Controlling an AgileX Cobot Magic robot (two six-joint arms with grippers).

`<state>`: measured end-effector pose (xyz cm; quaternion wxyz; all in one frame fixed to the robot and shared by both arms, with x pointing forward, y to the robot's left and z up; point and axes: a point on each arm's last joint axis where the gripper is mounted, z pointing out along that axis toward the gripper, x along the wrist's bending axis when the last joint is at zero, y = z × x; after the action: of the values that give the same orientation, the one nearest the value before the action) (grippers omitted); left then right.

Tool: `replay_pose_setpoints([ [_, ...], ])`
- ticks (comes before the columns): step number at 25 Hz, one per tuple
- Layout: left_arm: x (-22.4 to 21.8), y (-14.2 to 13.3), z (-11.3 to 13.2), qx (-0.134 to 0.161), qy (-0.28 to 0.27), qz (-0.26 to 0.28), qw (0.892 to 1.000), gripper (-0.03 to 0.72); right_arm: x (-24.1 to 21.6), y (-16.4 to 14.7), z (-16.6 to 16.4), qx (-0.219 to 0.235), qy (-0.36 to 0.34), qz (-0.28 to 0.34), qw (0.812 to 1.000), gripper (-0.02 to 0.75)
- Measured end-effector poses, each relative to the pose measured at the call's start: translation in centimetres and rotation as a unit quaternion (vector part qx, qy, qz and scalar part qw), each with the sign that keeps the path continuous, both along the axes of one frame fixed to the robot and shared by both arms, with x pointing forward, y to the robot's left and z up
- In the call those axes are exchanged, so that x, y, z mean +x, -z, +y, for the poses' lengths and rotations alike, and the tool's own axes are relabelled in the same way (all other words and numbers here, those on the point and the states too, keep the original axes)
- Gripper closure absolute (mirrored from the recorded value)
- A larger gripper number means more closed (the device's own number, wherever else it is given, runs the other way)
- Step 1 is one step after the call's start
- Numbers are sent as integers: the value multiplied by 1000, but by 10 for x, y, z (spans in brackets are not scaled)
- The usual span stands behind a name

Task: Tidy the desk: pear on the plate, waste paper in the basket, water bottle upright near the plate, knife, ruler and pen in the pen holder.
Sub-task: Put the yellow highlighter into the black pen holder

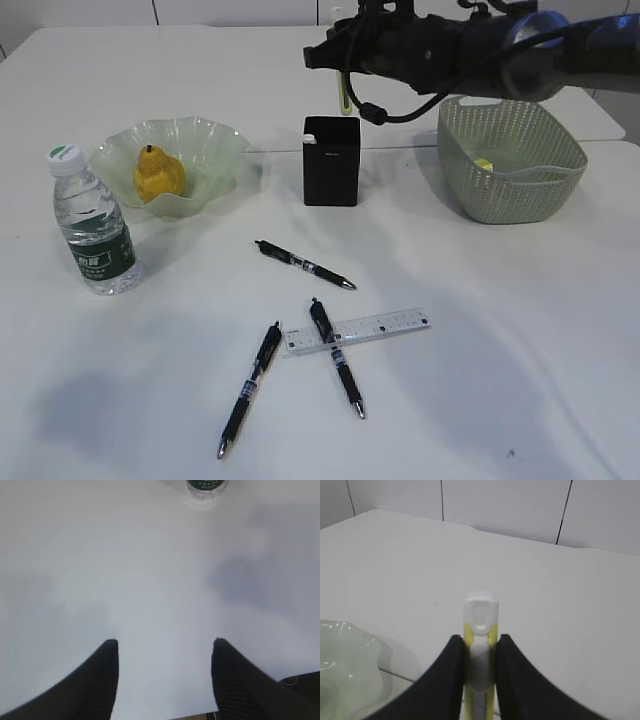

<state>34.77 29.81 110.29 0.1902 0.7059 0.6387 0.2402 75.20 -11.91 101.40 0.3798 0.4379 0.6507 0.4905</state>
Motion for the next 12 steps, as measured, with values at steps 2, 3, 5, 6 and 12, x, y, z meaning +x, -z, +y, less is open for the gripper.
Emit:
replay_pose_setpoints([
  [2, 0, 0, 0, 0, 0, 0, 1000, 276, 2, 7, 0, -3, 0, 3, 1000, 560],
  [3, 0, 0, 0, 0, 0, 0, 1000, 276, 2, 10, 1, -3, 1, 4, 1000, 560],
  [5, 0, 0, 0, 0, 0, 0, 1000, 276, 4, 18, 1, -5, 2, 9, 1000, 560],
  [6, 0, 0, 0, 0, 0, 0, 1000, 277, 4, 22, 2, -6, 1, 12, 1000, 560],
  [12, 0, 0, 0, 0, 0, 0, 1000, 281, 6, 42, 13, -8, -4, 9, 1000, 560],
])
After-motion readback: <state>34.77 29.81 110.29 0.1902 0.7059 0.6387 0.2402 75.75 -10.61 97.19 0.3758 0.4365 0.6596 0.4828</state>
